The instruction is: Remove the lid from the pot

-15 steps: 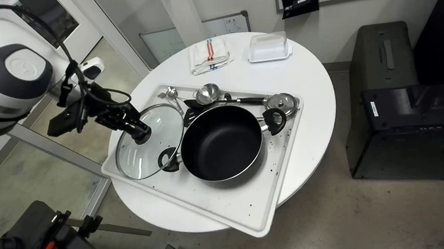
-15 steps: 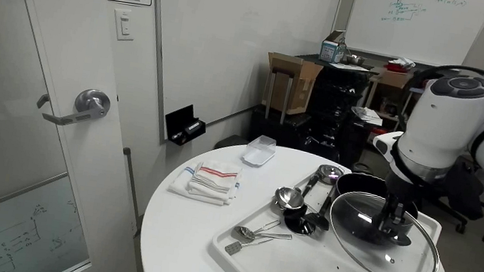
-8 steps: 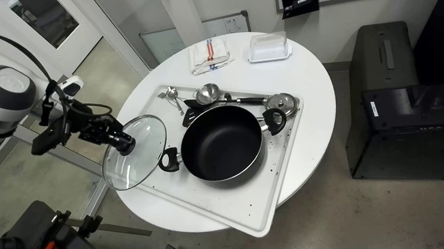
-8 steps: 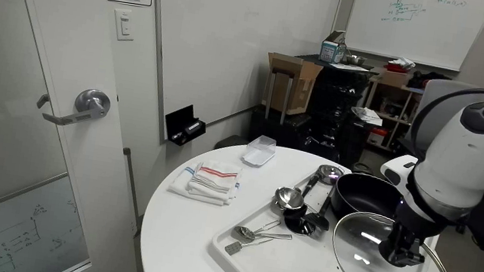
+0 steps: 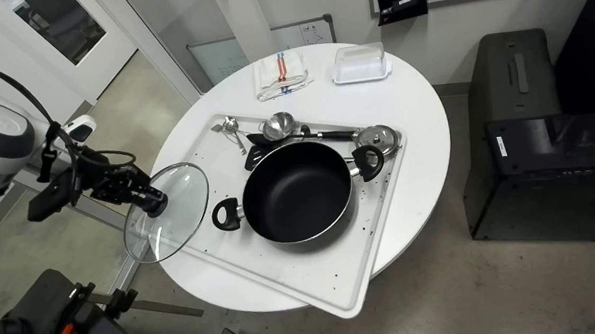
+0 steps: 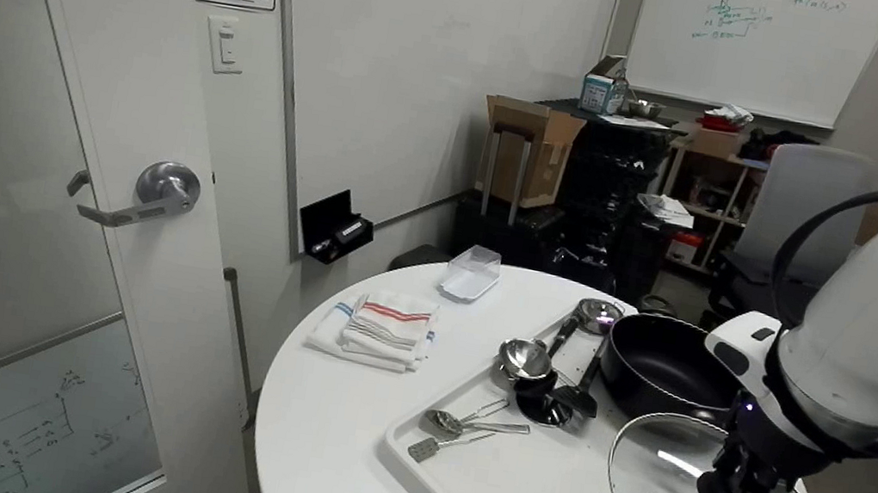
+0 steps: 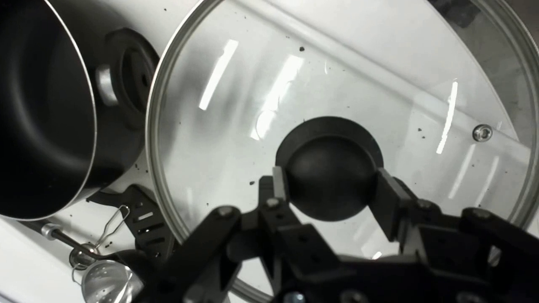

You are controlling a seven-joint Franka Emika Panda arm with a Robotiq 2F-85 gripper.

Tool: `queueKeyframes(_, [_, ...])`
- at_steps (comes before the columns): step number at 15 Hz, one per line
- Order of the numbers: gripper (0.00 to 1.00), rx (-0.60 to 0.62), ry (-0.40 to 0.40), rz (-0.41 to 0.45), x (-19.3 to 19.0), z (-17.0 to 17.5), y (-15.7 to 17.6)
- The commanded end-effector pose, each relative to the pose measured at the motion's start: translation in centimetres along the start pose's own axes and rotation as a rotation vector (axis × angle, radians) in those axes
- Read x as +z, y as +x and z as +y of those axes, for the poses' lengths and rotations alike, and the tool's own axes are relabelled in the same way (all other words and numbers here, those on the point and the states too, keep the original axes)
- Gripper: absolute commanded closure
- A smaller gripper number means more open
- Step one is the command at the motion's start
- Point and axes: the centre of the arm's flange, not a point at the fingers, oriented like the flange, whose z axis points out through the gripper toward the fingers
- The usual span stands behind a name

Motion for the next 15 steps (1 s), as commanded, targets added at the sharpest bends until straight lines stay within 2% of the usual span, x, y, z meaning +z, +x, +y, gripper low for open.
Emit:
queueKeyframes(1, [0.75, 0.011, 0.029, 0.042, -1.1, -0.4, -0.8])
queueKeyframes(6, [0.75, 0.010, 0.043, 0.047, -1.1, -0.6, -1.2])
queueKeyframes(14, [0.75, 0.020, 0.019, 0.048, -1.1, -0.5, -1.3])
queueKeyframes(15, [0.75, 0.001, 0.029, 0.014, 0.2, -0.5, -0.9])
